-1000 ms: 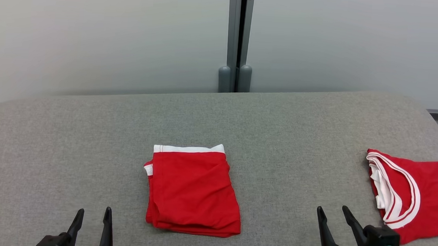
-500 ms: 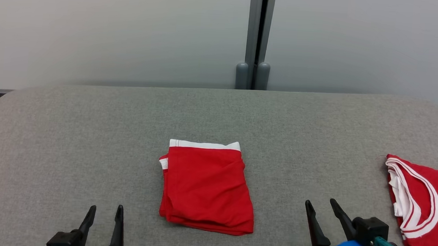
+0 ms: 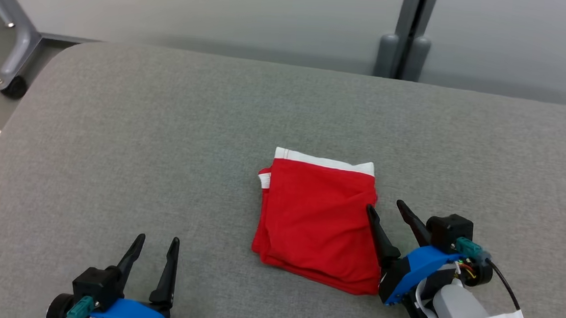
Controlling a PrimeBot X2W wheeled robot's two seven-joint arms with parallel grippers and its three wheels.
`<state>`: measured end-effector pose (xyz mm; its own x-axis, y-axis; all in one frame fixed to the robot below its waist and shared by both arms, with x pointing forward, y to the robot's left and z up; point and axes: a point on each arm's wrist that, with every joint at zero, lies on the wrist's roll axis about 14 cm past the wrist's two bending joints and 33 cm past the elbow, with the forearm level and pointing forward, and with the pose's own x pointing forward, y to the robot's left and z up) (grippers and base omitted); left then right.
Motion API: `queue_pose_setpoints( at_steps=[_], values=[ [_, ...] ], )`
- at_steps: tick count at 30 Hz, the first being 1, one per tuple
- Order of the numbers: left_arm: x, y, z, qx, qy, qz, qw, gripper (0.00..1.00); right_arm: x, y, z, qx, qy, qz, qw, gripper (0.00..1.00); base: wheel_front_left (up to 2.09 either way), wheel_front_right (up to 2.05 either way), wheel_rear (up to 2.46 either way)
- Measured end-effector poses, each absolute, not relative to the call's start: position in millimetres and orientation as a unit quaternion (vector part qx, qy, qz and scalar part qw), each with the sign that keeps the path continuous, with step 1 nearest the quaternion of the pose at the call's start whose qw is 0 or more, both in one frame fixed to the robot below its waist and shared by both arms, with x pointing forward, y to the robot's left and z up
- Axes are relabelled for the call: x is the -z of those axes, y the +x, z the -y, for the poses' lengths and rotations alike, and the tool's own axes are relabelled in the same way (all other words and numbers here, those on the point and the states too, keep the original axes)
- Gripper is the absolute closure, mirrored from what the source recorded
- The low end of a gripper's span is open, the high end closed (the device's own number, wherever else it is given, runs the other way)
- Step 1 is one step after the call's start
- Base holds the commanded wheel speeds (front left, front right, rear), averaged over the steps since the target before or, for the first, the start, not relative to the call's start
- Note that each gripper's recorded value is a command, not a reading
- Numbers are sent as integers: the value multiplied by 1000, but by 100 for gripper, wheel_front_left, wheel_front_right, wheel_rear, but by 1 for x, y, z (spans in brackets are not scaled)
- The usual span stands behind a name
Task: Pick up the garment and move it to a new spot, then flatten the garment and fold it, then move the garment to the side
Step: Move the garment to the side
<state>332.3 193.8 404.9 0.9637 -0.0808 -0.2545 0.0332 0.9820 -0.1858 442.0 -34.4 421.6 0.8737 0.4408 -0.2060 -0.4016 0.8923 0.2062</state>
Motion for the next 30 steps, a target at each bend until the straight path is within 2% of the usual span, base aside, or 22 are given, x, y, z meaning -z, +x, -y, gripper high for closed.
queue_pose_setpoints(
  at_steps=[7, 8, 9, 14, 20, 30],
  values=[
    [-395, 320, -221, -9, -89, -153, 984, 0, -372, 445, 9, -230, 106, -213, 944, 0, 0, 0, 0],
    [-394, 319, -224, -13, -90, -155, 984, 0, -370, 447, 6, -230, 114, -218, 942, 55, 0, 0, 0],
    [-393, 319, -226, -16, -89, -156, 984, 0, -369, 450, 3, -232, 117, -219, 941, 100, 0, 0, 0],
    [-394, 322, -228, -16, -89, -155, 984, 0, -375, 454, 1, -229, 136, -212, 940, 100, 0, 0, 0],
    [-399, 337, -200, 31, -88, -144, 985, 0, -387, 450, 33, -186, 153, -189, 952, 100, 0, 0, 0],
    [-410, 374, -87, 197, -102, -126, 967, 0, -391, 408, 127, -79, 143, -170, 972, 100, 0, 0, 0]
  ],
)
